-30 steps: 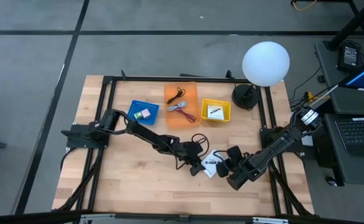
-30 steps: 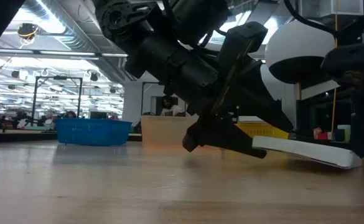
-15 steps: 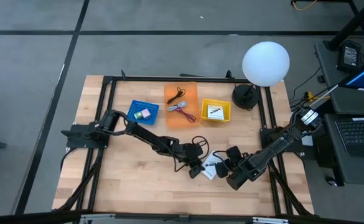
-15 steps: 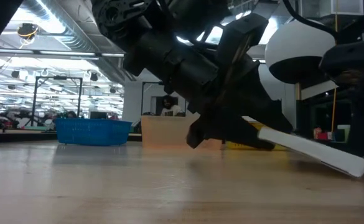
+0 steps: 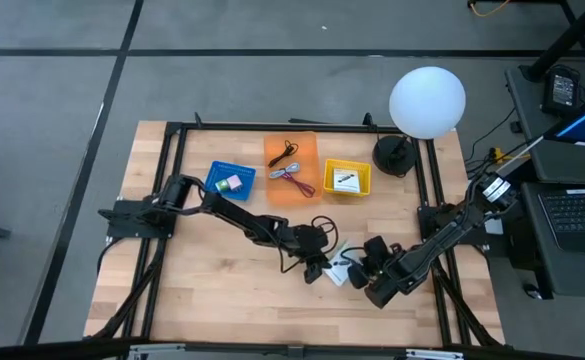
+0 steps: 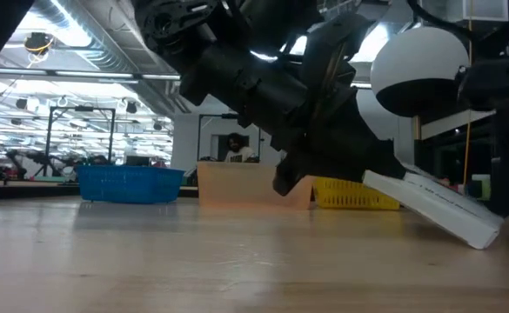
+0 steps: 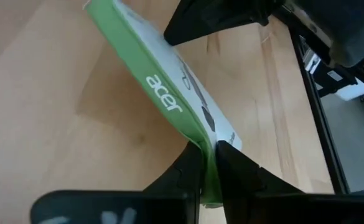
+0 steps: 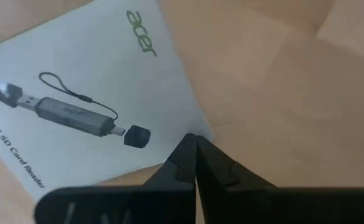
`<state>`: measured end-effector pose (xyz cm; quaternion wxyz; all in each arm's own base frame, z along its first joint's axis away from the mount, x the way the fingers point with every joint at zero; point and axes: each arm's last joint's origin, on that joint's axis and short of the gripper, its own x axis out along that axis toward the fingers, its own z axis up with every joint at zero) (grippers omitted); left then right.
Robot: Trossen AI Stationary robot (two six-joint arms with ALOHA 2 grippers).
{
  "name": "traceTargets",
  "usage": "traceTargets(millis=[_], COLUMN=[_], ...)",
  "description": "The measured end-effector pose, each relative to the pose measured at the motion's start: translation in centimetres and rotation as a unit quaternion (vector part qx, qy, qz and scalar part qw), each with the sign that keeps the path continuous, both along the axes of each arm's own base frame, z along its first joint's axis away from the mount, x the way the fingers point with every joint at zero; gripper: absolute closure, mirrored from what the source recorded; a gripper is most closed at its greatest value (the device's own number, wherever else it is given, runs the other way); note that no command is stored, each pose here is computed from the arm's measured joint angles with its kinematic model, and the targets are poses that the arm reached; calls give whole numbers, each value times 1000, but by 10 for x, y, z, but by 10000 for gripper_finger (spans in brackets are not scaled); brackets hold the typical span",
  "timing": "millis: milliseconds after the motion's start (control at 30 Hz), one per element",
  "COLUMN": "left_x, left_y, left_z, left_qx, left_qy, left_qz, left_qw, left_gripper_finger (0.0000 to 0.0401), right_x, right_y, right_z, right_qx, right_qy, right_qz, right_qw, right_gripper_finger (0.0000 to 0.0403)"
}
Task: Pick and place items into bin
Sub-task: Put the white USB box into the yellow bin
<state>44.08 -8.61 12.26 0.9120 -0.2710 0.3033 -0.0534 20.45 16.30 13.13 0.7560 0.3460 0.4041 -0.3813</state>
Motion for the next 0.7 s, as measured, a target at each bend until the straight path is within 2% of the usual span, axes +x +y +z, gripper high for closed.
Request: traceTargets(millis=[100,233,467,700], left_x=[1,0,-6,-16], left_y=[3,8,13,17], left_z=[0,4,27,54], left_qx=[10,15,56,111], left_qy=[-3,-7,-12,-16], left_qz=[-5,-17,-38,-40], left_qw=[1000,1000,998,993], left_gripper_finger=[374,383,384,384], right_x=[0,1,-3,-10], right_y=[2,9,24,37], right_z=[9,25,55,67], right_qx=[-24,-70,-134,-153], right_qy=[13,-4,-31,-57], right_qz=[3,12,39,65], right_qw=[1000,997,990,984], right_gripper_finger=[403,403,403,403])
